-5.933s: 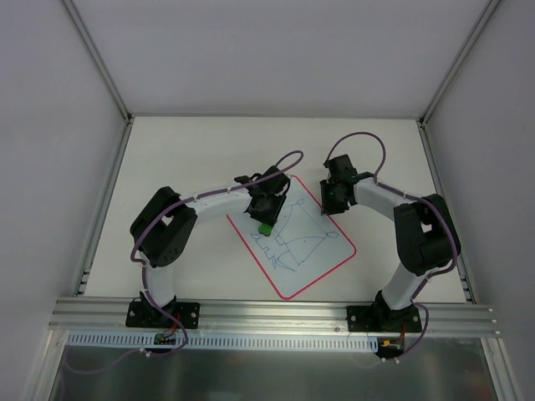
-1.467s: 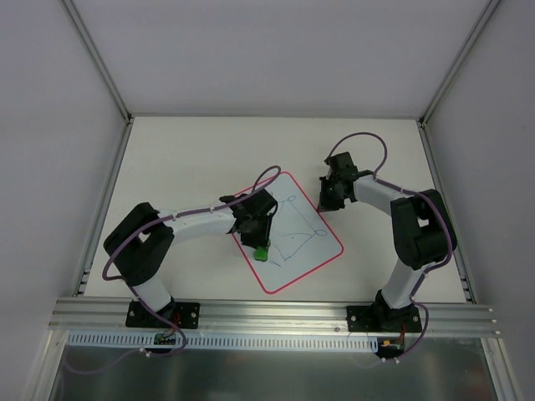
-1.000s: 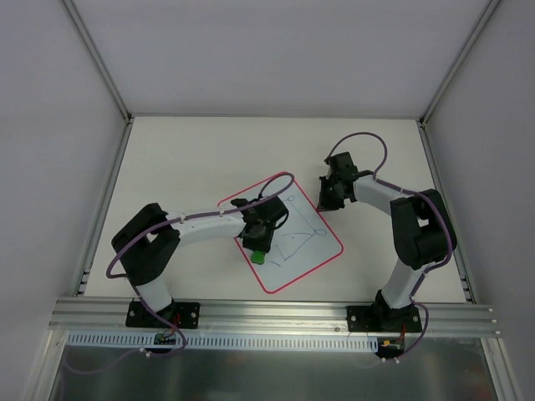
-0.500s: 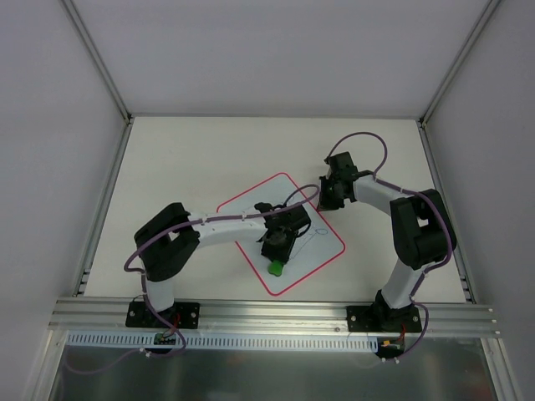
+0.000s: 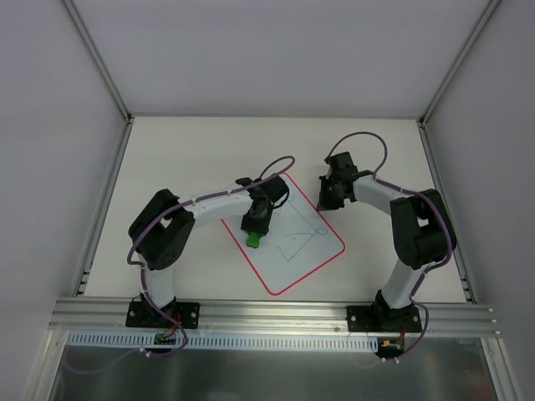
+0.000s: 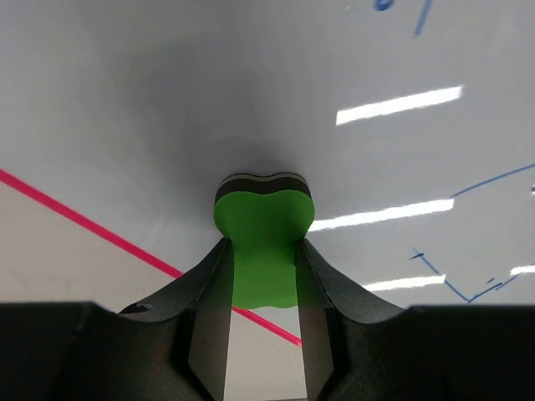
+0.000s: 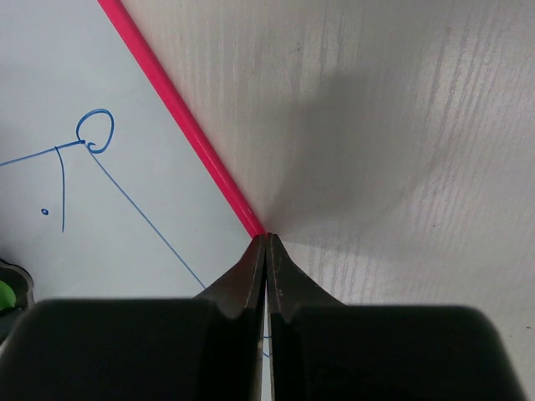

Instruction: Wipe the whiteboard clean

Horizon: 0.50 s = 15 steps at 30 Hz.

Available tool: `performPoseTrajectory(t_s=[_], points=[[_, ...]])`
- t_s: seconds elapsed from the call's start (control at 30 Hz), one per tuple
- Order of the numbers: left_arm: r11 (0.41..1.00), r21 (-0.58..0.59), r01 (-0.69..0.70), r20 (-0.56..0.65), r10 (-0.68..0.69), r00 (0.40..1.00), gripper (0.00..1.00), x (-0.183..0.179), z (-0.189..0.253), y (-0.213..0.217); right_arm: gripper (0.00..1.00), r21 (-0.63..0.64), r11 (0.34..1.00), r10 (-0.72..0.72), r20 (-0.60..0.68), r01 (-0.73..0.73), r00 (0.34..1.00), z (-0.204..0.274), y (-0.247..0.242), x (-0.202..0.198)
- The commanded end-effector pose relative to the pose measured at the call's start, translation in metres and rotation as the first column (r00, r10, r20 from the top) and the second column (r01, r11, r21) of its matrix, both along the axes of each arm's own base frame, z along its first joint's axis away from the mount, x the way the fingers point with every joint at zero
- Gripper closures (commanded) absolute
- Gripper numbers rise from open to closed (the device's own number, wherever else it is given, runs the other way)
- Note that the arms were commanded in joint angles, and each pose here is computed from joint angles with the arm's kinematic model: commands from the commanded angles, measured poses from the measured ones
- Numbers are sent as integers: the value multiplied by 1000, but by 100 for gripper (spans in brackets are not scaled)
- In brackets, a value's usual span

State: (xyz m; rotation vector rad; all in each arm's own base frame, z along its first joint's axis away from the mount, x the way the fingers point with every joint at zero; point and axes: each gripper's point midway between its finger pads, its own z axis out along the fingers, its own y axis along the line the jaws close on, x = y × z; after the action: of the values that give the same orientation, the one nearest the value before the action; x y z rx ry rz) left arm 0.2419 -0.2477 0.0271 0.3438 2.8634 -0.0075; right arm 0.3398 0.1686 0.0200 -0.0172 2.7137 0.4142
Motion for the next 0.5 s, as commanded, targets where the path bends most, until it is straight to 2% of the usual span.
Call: performPoseTrajectory(t_s=[0.0,0.3,0.47], points=[[992,53,114,-62,-111,992,100,-18,-25,-19,100,-85,996,-23,-55,18,998,-23,-17,-12],[949,-33,313,-162,-314,935,100,-104,-33,-80,100,-85,996,-26,-54,22,998,-23,-17,-12],[926,-60,373,-144,-378,915,100,-123,-23,-94,100,-86,996,-28,-58,23,998,-24,-17,-12]])
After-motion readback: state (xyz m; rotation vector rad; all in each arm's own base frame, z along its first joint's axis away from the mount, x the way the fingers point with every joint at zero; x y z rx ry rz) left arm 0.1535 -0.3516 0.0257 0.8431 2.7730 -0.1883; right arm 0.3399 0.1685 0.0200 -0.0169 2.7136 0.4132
